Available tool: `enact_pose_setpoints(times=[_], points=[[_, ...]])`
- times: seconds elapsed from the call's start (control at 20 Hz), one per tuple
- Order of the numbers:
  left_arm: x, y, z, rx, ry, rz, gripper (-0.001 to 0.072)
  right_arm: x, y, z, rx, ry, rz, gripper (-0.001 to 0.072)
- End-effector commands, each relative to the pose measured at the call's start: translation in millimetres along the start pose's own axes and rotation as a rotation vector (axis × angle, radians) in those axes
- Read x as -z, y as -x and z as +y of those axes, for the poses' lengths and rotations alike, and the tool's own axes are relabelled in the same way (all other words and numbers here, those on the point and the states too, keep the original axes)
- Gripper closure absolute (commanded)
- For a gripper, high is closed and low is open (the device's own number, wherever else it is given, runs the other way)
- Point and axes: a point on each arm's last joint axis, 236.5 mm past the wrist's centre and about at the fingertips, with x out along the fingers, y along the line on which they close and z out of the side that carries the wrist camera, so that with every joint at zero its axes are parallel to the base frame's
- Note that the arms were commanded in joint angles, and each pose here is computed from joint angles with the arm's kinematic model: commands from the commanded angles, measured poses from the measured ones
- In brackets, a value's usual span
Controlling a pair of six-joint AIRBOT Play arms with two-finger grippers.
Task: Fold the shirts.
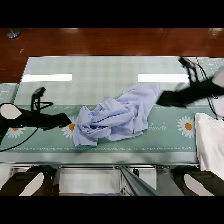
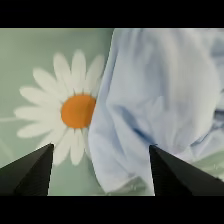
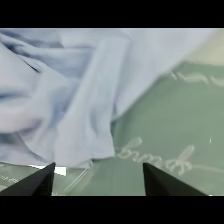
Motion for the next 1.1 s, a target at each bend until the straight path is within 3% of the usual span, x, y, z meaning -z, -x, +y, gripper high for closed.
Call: enact_pose_setpoints(times=[0.0, 0.2, 0.25, 0.35, 0.8, 0.85, 1.0, 1.05], points=[[28.4, -34.9, -24.2, 0.214, 0.028, 0.134, 0.0004, 78.5, -34.9, -28.3, -0.085, -0.225, 0.02, 0.0091], [27.9, -69.7, -52.5, 0.298, 0.016, 0.14, 0.0006, 123.8, -77.8, 2.9, -0.168, -0.222, 0.129, 0.0091], [31.0, -75.1, -57.5, 0.292, -0.014, 0.159, 0.0053, 124.5, -83.3, 9.7, -0.17, -0.209, 0.136, 0.0091], [26.6, -74.3, -65.5, 0.299, -0.065, 0.154, 0.0668, 127.8, -97.2, 17.0, -0.158, -0.199, 0.16, 0.0091], [0.0, -54.9, -85.3, 0.335, -0.128, 0.11, 0.0688, 98.0, -147.7, 51.9, -0.18, -0.203, 0.208, 0.0102], [-0.3, -54.9, -85.3, 0.334, -0.128, 0.109, 0.0688, 96.0, -153.0, 56.2, -0.179, -0.186, 0.224, 0.0152], [-7.1, -52.5, -84.3, 0.333, -0.124, 0.09, 0.0688, 74.6, -154.7, 74.0, -0.2, -0.105, 0.212, 0.0698], [-17.0, -45.5, -86.8, 0.344, -0.124, 0.067, 0.0688, 58.4, -145.0, 82.2, -0.215, -0.057, 0.186, 0.0692]])
